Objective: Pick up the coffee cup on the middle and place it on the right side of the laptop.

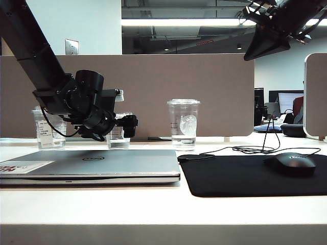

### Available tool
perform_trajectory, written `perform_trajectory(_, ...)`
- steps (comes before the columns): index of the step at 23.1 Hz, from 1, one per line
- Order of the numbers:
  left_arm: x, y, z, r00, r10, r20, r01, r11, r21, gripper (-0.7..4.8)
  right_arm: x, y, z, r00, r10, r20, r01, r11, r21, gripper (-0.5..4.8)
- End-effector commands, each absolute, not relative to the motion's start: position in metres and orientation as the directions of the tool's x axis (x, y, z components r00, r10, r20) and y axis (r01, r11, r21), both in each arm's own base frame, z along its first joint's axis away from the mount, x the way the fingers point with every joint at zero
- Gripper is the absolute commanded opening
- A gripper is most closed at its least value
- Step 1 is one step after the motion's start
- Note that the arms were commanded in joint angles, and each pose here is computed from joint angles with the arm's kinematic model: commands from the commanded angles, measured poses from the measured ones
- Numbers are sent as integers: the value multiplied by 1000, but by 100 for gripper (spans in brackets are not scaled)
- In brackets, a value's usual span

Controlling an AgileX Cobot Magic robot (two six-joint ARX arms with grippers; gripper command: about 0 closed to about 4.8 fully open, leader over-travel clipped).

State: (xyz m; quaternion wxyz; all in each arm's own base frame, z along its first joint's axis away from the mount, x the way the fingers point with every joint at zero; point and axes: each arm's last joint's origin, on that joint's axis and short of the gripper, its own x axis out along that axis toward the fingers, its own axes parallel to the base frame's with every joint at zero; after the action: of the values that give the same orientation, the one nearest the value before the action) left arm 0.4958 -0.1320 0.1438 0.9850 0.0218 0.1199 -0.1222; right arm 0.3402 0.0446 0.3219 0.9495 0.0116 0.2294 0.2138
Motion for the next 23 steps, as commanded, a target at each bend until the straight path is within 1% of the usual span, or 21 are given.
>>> perform_trajectory(1, 496, -133, 148, 944, -243, -221, 254, 967, 22, 355, 340, 45, 327, 813, 412, -411, -405, 908, 109, -5)
perform_trajectory(2, 496, -133, 148, 945, -243, -221, 255, 966, 28, 333, 340, 45, 327, 813, 412, -411, -405, 908, 109, -5)
perform_trajectory(5, 496, -133, 148, 944, -243, -221, 256, 966, 31, 308, 340, 45, 327, 812, 412, -413, -405, 908, 110, -5)
perform_trajectory(9, 497, -133, 149, 945, -243, -219, 256, 966, 31, 307, 340, 45, 326, 809, 412, -419, -404, 908, 112, -5)
perform_trajectory(12, 497, -134, 153, 950, -245, -192, 256, 966, 30, 307, 339, 45, 325, 807, 411, -423, -403, 908, 113, -5)
perform_trajectory(15, 496, -134, 163, 946, -275, -174, 284, 959, 26, 307, 339, 45, 326, 807, 411, -423, -404, 908, 111, -5)
perform_trajectory(18, 494, -134, 176, 948, -283, -146, 290, 957, 25, 307, 339, 45, 326, 807, 412, -423, -405, 908, 111, -5)
perform_trajectory(19, 492, -134, 187, 948, -294, -124, 299, 954, 24, 307, 339, 45, 326, 807, 412, -423, -404, 908, 112, -5)
perform_trajectory(20, 490, -134, 198, 936, -337, -102, 340, 940, 16, 307, 339, 45, 326, 807, 412, -423, -404, 908, 112, -5)
perform_trajectory(21, 488, -135, 203, 925, -366, -99, 369, 929, 8, 307, 339, 45, 326, 808, 412, -422, -405, 908, 111, -5)
perform_trajectory(22, 484, -135, 217, 903, -416, -110, 418, 908, -9, 307, 338, 45, 327, 809, 412, -420, -405, 908, 111, -5)
perform_trajectory(23, 480, -135, 224, 891, -439, -117, 441, 898, -13, 307, 338, 44, 328, 809, 412, -419, -405, 908, 110, -5)
